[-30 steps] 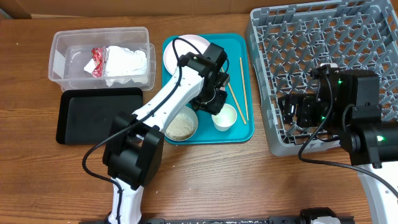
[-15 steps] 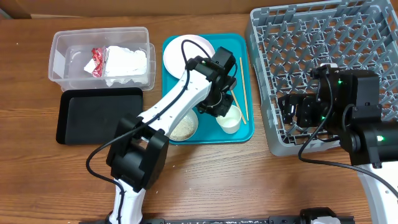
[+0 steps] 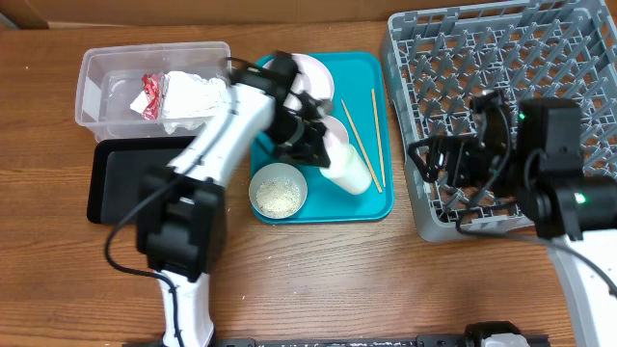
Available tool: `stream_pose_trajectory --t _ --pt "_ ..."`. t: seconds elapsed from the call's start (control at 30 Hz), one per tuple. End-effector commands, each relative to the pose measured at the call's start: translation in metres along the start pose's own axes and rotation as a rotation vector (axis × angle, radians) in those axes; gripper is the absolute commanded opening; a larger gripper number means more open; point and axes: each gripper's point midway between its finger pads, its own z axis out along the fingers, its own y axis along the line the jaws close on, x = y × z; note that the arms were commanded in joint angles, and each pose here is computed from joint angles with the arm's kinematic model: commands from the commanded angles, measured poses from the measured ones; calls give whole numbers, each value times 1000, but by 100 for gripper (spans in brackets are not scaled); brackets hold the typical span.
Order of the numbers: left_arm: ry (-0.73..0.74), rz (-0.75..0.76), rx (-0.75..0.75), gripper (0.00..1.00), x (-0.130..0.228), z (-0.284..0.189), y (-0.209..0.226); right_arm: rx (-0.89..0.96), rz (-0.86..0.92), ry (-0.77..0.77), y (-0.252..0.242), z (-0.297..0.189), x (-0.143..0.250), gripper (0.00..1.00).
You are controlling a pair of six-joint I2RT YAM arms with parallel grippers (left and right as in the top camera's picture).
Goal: Sort waste into correct bins and load items into the dishwasher
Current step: 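Grasp the white paper cup with the left gripper and lift it, then hand the paper cup from the left gripper to the right gripper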
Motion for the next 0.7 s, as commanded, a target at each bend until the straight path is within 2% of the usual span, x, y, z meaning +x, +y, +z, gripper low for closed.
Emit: stream_pose_trajectory --t 0.0,0.33,0.67 --pt "-79 76 446 4 -9 -44 -50 -228 52 52 35 11 -6 100" --pt "-154 60 675 4 -5 -87 -62 -617 35 144 72 45 -19 97" --pt "-200 59 819 4 -11 -106 -78 -698 -41 155 94 55 -17 100"
